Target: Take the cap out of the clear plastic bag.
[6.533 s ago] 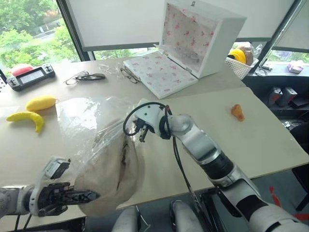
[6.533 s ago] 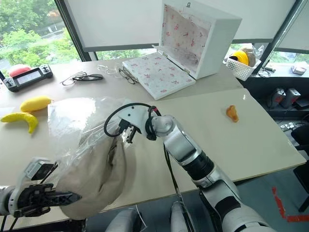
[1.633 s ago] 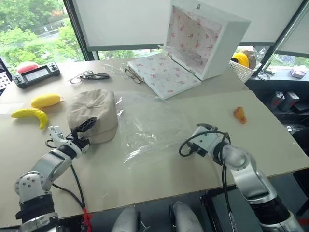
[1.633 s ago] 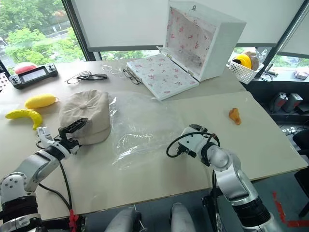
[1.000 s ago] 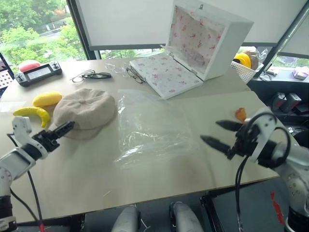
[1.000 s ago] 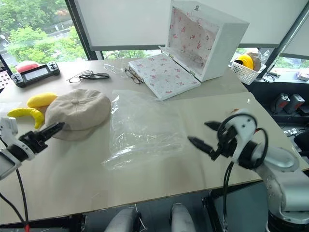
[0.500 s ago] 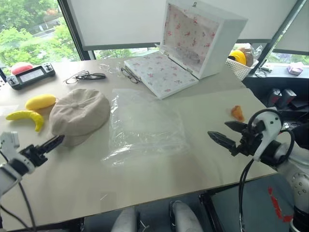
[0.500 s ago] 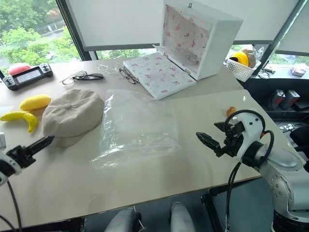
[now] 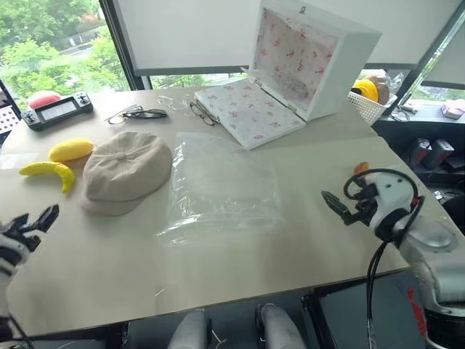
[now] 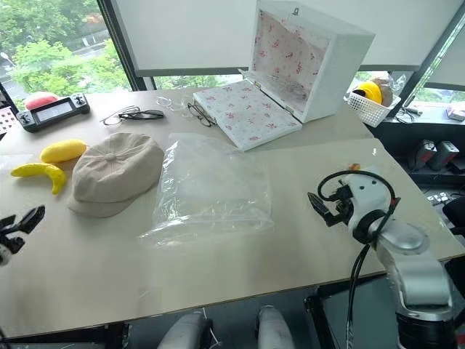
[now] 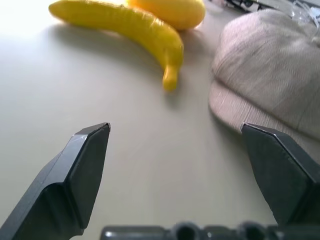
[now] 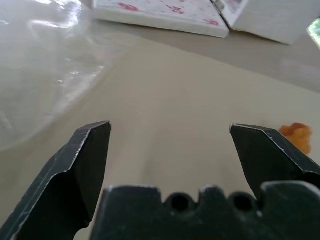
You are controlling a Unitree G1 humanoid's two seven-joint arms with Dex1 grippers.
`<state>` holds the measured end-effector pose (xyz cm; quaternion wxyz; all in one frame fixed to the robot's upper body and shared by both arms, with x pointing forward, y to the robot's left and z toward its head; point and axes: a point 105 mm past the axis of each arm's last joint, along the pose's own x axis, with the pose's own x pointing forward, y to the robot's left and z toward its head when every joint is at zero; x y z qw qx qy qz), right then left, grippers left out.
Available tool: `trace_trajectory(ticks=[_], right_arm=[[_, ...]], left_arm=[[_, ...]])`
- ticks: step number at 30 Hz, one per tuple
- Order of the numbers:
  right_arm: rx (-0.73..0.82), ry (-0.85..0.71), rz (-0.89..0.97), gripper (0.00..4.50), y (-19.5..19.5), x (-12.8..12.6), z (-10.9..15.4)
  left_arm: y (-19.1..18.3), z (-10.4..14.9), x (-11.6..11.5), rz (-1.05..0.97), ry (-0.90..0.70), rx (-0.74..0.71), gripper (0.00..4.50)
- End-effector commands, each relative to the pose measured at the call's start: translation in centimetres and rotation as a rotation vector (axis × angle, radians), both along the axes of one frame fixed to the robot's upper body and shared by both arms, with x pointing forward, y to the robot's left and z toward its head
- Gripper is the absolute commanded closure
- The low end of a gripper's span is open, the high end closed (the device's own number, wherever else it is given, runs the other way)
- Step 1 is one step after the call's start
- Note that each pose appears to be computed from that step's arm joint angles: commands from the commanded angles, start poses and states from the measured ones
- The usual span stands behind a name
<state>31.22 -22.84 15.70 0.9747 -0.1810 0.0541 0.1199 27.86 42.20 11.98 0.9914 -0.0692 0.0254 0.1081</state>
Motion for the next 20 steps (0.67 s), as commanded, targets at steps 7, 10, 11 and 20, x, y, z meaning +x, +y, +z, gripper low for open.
trace_trajectory(ticks=[7,10,11,20], right_arm=[[0.001,-0.126,-0.114,0.02,0.0,0.4,-0.1],[0.006,-0.116,-0.123,0.02,0.1,0.4,-0.9],[0.001,-0.114,-0.128,0.02,0.0,0.3,-1.2],[0.018,-0.116,-0.167,0.02,-0.3,-0.1,-2.1]], left_arm=[[-2.4,0.6,2.7,0.085,-0.067,0.212,0.00],[-2.5,0.2,2.9,0.083,-0.064,0.235,0.00],[-2.5,0.2,2.9,0.092,-0.074,0.233,0.00],[-3.3,-0.3,3.6,0.076,-0.110,0.185,0.00]])
